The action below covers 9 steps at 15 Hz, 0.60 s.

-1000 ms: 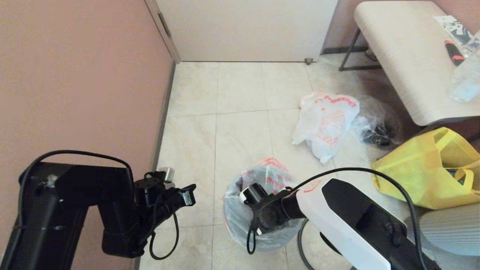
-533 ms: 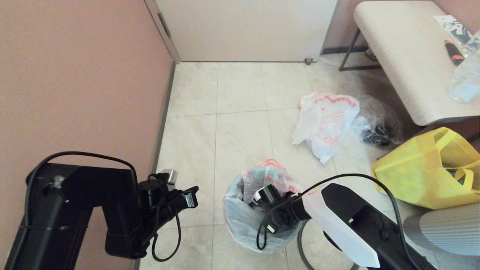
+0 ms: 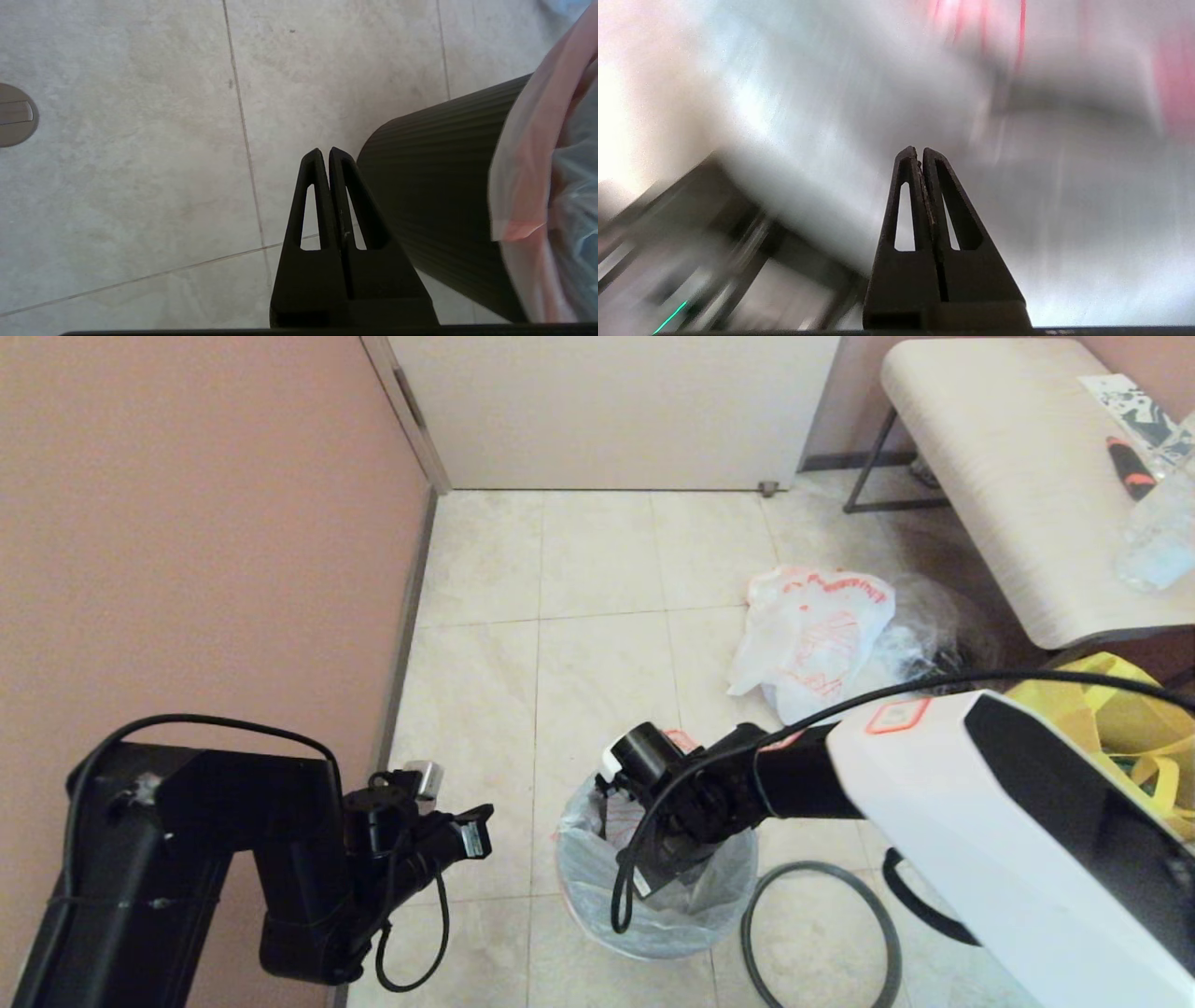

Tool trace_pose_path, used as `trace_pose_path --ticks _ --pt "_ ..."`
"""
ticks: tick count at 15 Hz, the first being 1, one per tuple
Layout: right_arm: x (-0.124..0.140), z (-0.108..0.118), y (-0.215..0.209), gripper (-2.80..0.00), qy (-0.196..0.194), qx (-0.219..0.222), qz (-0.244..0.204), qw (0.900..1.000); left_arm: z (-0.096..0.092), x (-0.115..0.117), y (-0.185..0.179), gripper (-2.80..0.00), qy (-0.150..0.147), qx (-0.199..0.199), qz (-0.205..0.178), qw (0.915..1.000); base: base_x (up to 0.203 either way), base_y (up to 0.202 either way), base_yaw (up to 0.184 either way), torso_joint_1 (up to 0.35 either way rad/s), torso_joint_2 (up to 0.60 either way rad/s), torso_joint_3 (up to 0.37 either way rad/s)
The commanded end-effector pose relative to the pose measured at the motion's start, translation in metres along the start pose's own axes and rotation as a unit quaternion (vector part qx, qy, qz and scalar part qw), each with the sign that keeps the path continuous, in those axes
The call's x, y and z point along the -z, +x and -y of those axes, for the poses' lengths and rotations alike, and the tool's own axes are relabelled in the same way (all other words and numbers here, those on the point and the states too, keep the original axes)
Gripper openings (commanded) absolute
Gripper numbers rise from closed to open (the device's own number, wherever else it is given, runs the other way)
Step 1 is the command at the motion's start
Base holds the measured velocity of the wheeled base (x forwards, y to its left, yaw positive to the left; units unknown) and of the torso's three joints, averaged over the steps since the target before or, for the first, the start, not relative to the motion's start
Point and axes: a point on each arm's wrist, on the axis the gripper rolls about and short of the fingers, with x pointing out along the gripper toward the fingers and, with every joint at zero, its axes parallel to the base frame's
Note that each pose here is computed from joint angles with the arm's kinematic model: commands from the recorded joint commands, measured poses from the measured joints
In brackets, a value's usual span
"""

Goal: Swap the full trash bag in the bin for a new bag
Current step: Put the new garbage bag on the trash can, then place the trash can ring on the trash can

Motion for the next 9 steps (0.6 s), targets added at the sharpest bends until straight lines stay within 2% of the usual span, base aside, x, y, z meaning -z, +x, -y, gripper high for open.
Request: trace_pose_path --ticks 1,2,5,7,9 --pt "0.014 0.013 -0.103 -2.8 0.036 -0.034 -0.003 0.999 0.001 0.001 0.0 -2.8 0.004 0.003 0.0 1.0 0.0 0.0 0.0 0.0 0.0 0.0" --pt "0.027 0.027 -0.12 -2.8 0.057 -0.032 -0.019 0.998 0.001 0.002 0.0 -2.8 0.004 0.002 -0.001 1.0 0.0 0.0 0.0 0.0 0.0 0.0" --pt "0.048 0.113 -0.127 -2.8 0.169 0.018 -0.051 0.984 0.001 0.002 0.0 -2.8 0.005 0.002 -0.001 1.0 0.0 0.0 0.0 0.0 0.0 0.0" --pt "0.065 0.171 -0.113 -2.8 0.223 0.054 -0.072 0.971 0.002 0.003 0.0 -2.8 0.016 0.003 -0.004 0.9999 0.0 0.0 0.0 0.0 0.0 0.0" --pt "0.081 0.215 -0.076 -2.8 0.247 0.077 -0.098 0.961 0.001 0.004 0.0 -2.8 0.016 0.003 -0.004 0.9999 0.0 0.0 0.0 0.0 0.0 0.0"
